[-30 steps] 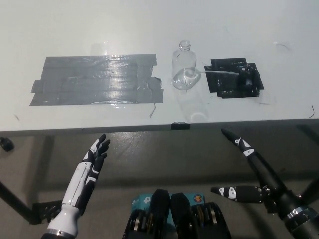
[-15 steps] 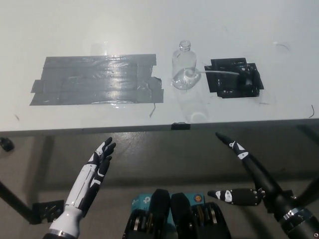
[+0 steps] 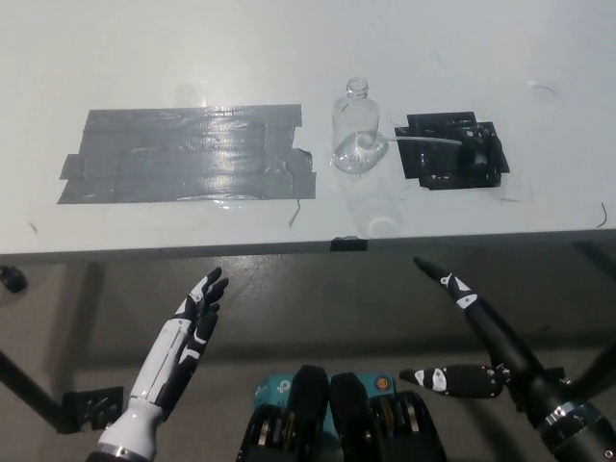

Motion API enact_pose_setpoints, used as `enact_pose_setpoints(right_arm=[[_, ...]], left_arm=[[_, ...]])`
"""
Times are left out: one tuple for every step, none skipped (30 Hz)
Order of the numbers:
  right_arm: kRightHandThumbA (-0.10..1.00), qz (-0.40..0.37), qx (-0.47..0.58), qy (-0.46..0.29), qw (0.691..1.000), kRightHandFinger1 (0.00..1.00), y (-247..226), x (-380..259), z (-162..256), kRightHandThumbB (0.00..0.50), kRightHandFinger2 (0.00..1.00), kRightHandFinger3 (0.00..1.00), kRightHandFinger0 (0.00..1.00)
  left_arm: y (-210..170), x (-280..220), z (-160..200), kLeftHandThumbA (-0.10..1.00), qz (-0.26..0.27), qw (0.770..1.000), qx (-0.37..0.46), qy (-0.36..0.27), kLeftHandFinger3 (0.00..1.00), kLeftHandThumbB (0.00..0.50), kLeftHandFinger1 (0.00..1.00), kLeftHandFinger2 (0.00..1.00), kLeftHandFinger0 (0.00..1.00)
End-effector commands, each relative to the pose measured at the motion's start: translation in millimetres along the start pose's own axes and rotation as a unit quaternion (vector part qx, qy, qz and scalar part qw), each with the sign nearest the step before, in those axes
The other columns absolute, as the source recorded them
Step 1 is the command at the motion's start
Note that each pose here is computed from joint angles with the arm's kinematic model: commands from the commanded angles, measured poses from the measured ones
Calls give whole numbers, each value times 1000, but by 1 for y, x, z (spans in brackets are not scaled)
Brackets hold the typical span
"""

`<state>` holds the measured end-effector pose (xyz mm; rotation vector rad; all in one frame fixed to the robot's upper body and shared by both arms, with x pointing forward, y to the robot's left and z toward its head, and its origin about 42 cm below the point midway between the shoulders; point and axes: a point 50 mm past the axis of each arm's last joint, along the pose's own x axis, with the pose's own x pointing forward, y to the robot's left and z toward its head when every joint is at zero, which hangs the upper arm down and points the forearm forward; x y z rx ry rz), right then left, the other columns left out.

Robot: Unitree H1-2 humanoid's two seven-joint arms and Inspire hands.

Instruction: The robot grabs the black lid of the spray bottle on the desk and places it on the black area of the desk

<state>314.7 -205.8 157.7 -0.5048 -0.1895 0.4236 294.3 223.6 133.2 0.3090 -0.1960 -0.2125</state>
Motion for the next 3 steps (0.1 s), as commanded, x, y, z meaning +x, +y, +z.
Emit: enact_pose_setpoints(right_arm=[[1000,1,-16,-20,1000,1000,-8,9,11,324,1000,1000,1000],[1000,1,-16,-20,1000,1000,-8,9,11,323,1000,1000,1000],[1000,1,-16,-20,1000,1000,-8,9,11,323,1000,1000,1000]], left_arm=[[7,4,6,1000,-4,1000,21,-18,1000,119,1000,1000,1000],[7,4,6,1000,-4,1000,21,-17,1000,121,1000,1000,1000],[7,4,6,1000,-4,1000,21,-17,1000,121,1000,1000,1000]])
